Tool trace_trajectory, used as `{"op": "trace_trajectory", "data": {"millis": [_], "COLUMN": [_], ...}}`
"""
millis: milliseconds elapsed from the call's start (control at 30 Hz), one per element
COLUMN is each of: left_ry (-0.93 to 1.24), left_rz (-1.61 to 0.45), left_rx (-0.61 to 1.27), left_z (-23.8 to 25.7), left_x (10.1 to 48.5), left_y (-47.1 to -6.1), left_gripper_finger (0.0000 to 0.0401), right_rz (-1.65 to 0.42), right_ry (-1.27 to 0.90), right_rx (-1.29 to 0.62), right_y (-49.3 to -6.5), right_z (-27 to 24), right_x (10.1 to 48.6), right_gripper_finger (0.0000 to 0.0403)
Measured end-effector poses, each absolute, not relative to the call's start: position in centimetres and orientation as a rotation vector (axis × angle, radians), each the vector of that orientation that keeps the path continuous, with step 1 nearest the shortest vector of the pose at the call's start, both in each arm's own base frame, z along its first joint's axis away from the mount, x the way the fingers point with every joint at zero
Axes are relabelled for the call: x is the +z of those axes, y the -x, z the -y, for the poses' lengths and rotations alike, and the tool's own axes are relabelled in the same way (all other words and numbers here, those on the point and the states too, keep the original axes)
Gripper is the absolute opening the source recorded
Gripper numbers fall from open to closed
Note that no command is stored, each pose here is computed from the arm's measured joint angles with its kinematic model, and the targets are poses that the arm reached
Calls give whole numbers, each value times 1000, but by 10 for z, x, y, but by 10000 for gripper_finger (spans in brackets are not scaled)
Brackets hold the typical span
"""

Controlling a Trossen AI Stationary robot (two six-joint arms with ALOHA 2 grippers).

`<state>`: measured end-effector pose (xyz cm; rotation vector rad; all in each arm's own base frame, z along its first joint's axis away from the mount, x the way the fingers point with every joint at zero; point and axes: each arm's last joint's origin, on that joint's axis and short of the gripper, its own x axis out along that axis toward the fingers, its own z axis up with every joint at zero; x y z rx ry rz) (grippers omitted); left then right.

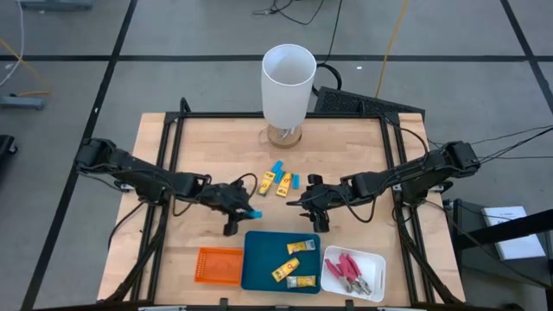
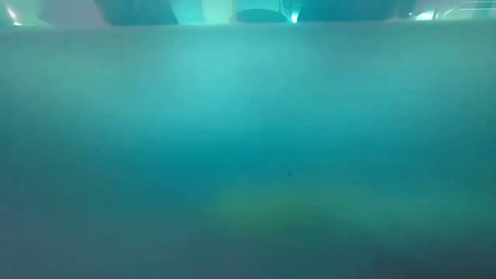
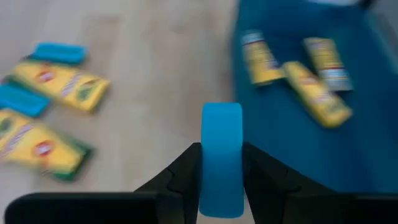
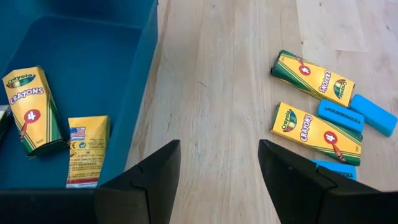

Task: Pick & Place School Supplies
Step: Put the blue eraser into the orange bin

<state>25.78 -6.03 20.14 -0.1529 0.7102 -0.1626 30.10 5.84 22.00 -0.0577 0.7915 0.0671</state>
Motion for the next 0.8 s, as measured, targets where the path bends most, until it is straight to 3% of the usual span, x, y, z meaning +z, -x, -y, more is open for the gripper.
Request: {"op": "trace_trajectory", "data": {"millis": [233,400,800], "left_ry": [117,159,422], "left_rz": [-623,-615,-807], "left_rx": [-341,-414,-437], "left_z": [87,107,149], "left_x": [225,233,225], "left_y": [-239,-226,-197], "left_gripper_finger": [87,94,107], "right_rz": [-795,-795,-795], "right_ry": [58,58,59], "right_rx": [66,66,66], "right_y": [-301,-301,-301], "right_z": [-58,-58,-58], "right_x": [220,220,220], "right_gripper_finger": [207,207,207]}}
